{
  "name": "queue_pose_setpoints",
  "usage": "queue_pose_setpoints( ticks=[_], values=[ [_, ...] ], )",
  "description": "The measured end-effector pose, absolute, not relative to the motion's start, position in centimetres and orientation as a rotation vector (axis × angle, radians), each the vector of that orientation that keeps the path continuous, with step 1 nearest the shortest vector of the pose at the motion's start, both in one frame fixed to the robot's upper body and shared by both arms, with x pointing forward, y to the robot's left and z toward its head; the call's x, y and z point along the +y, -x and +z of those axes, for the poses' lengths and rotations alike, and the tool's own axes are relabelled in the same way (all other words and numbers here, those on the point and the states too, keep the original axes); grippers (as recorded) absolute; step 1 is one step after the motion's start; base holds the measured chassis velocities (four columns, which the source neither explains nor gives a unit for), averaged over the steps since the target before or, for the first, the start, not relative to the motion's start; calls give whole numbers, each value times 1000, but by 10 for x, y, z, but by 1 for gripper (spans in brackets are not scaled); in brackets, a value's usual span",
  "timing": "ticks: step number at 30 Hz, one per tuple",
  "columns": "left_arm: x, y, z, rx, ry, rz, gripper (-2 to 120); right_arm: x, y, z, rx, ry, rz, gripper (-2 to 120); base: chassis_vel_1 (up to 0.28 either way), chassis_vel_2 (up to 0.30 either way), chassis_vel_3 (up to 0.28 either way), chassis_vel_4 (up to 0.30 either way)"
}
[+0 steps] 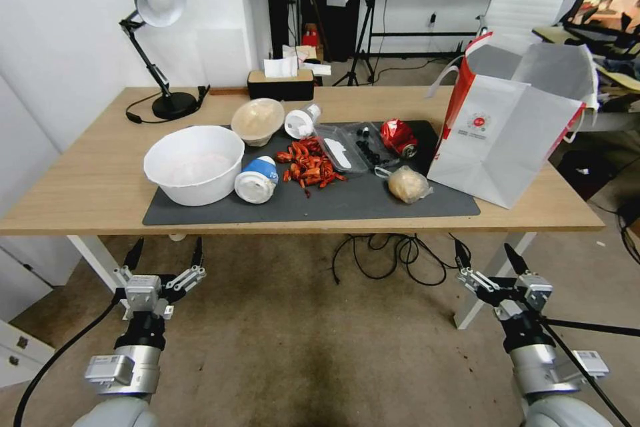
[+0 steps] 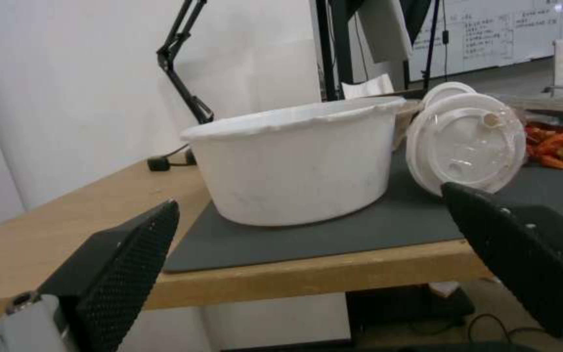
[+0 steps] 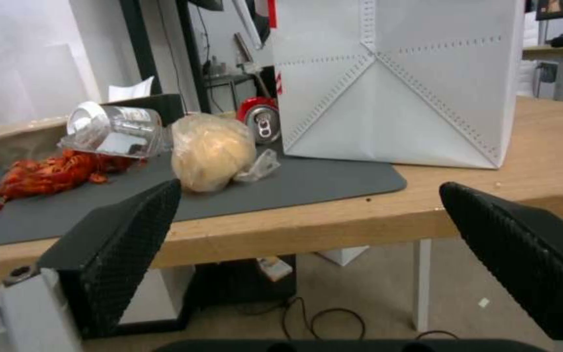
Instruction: Pick up the food delivery bag from the floor and place it on the table.
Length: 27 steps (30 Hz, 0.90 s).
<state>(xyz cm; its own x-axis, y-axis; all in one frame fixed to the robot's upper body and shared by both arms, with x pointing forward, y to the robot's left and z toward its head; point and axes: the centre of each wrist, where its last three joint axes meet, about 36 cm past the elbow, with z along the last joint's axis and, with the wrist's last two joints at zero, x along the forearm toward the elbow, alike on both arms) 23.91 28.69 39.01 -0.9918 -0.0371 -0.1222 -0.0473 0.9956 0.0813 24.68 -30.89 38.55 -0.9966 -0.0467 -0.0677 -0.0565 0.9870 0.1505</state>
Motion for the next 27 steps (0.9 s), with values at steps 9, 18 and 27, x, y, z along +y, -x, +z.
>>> queue_pose_setpoints(
  ticks=[9, 18, 27],
  values=[
    [287, -239, 390, 3017, 64, 126, 100, -309, -247, 386, 3066, 81, 236, 100, 0, 0, 0, 0],
    [287, -239, 390, 3017, 64, 126, 100, -309, -247, 386, 3064, 82, 237, 100, 0, 0, 0, 0],
    [287, -239, 390, 3016, 63, 126, 100, -309, -247, 387, 3063, 82, 237, 100, 0, 0, 0, 0]
  ],
)
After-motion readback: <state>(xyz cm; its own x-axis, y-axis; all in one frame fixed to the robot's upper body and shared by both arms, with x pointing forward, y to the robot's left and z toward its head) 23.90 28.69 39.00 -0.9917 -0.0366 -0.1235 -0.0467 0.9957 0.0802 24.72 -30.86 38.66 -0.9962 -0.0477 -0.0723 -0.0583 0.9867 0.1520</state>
